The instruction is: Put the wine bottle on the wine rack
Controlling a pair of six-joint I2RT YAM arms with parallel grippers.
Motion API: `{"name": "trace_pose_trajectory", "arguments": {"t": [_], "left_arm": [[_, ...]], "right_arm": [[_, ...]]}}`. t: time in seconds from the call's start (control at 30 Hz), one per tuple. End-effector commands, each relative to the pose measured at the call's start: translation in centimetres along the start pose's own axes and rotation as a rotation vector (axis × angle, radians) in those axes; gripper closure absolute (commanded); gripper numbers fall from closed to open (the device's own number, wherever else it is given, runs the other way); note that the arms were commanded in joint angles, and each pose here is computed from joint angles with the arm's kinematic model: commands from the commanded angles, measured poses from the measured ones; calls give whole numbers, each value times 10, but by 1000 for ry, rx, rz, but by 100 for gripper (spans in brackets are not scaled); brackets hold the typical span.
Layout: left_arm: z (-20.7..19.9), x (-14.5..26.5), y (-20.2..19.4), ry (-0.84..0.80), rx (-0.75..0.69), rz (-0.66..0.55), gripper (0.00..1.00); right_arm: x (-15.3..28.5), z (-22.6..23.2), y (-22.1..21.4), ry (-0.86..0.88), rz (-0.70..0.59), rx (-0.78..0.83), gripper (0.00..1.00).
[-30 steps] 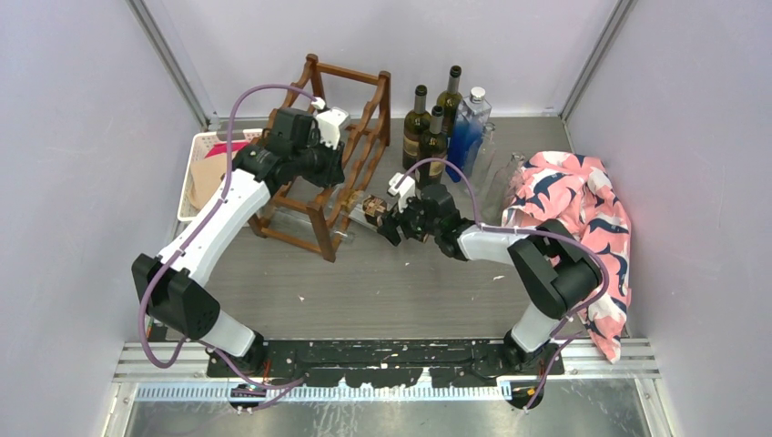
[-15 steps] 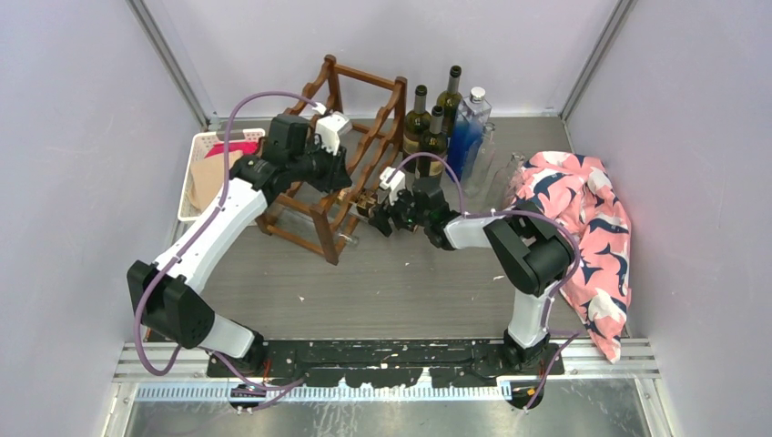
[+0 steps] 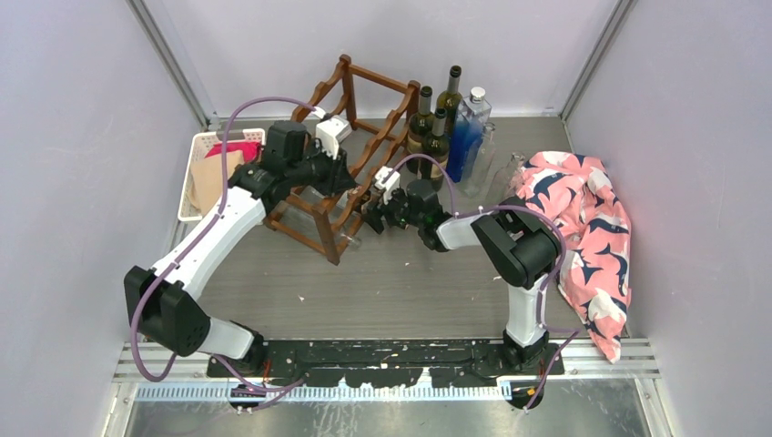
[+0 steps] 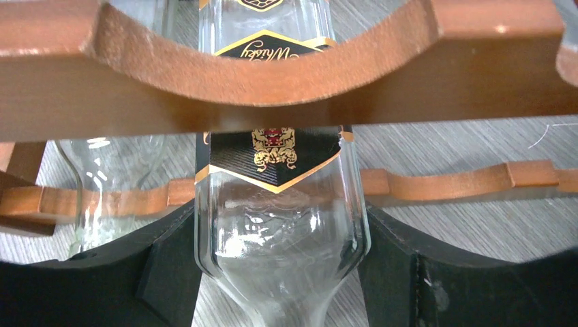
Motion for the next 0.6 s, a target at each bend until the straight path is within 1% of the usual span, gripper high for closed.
{"name": "trace_pose_trajectory", "arguments": {"t": [0.0,0.13,0.3,0.57], "left_arm": [[-27,4,-8,-147,-8,7,100],[-25,5,-3,-114,18,-17,100],[-12,9,5,-1,24,-50,97],[-1,21,20,119,40,-116,94]], "right_arm": [[-11,3,101,-45,-358,130,98],[-14,7,99,-65,-356,129,95],[-21,0,97,-93,-306,105,92],[-26,0,91,-91,-286,83,88]]}}
Point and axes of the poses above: each gripper's point midway between its finger pads, its own x axis back along the fingers, its own z axis along the line the jaws close on, y = z × x, the point moved 4 cm from there along x, back along the fingers, and after that the axes turned 3 degrees about x, right-handed, at the moved point
